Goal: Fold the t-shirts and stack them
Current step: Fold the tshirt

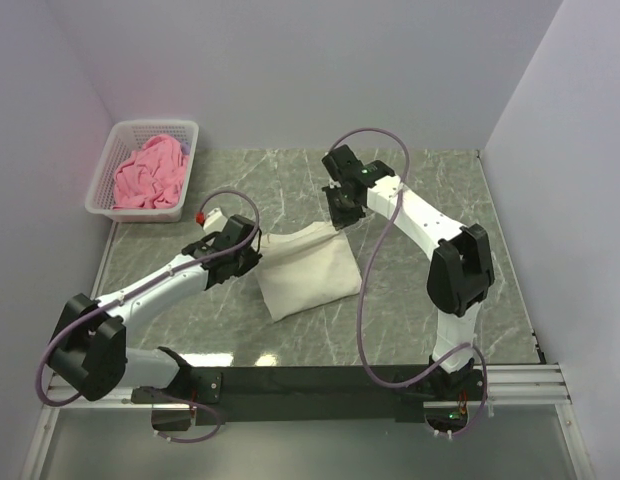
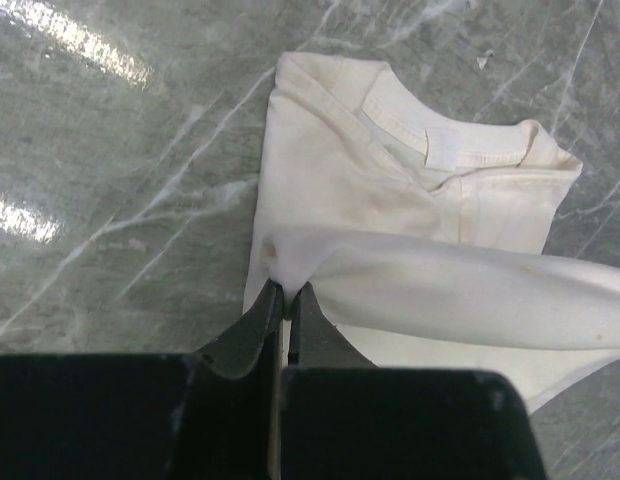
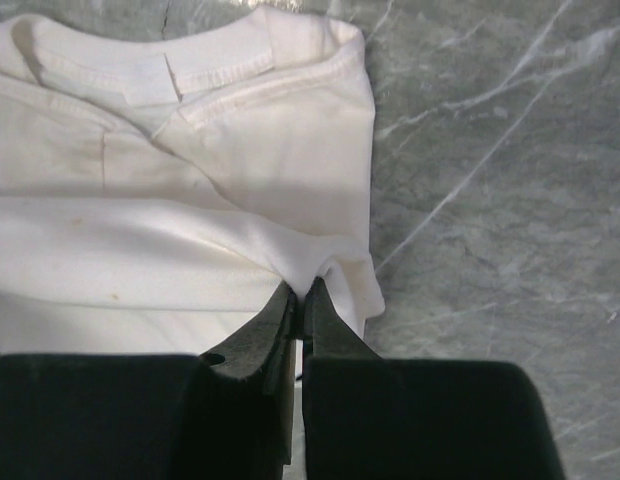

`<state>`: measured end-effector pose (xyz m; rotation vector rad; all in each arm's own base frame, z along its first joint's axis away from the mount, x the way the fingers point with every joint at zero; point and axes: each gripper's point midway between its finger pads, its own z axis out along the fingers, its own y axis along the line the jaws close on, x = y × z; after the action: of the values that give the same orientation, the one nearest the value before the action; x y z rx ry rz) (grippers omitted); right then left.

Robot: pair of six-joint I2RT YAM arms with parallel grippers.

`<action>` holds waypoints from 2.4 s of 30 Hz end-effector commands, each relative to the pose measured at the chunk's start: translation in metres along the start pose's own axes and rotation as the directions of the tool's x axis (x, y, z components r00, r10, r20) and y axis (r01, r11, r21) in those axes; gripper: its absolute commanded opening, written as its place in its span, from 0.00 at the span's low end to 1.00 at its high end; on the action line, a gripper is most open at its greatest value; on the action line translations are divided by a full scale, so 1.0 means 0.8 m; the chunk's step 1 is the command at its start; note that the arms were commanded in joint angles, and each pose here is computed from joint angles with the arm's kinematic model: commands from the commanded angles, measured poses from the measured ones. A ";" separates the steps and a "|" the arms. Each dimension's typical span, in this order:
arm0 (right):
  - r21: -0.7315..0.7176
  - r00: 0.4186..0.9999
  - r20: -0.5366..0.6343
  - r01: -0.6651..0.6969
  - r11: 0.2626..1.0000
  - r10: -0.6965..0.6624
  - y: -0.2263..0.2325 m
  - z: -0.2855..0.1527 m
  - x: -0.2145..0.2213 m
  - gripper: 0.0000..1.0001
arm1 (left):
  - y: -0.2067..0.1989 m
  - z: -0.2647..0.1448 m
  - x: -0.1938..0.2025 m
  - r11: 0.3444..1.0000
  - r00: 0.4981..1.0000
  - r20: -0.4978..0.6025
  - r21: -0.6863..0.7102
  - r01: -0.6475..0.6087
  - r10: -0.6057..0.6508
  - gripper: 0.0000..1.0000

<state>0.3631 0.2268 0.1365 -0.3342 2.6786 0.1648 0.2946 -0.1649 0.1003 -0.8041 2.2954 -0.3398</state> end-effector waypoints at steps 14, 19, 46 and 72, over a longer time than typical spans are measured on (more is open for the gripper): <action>0.081 0.987 0.162 -0.034 0.996 0.021 -0.027 0.043 -0.051 0.00 | 0.007 0.040 -0.023 0.999 0.996 0.073 -0.012 -0.040 0.041 0.01; 0.094 0.988 0.151 -0.037 0.995 0.022 -0.032 0.062 -0.048 0.00 | 0.011 0.053 -0.026 0.998 0.995 0.086 -0.021 -0.055 0.057 0.01; -0.029 0.956 -0.261 -0.148 0.989 0.135 -0.012 0.120 0.161 0.00 | 0.072 0.069 0.080 0.977 0.965 -0.201 -0.095 -0.190 0.168 0.01; -0.035 0.965 0.075 -0.251 0.967 0.253 -0.041 -0.006 0.143 0.00 | -0.021 -0.059 0.025 0.950 0.977 0.063 0.229 -0.214 0.205 0.01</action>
<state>0.2596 0.1887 0.0837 -0.0677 2.6889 0.3507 0.2438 -0.1925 0.1182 -0.4416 2.3228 -0.4952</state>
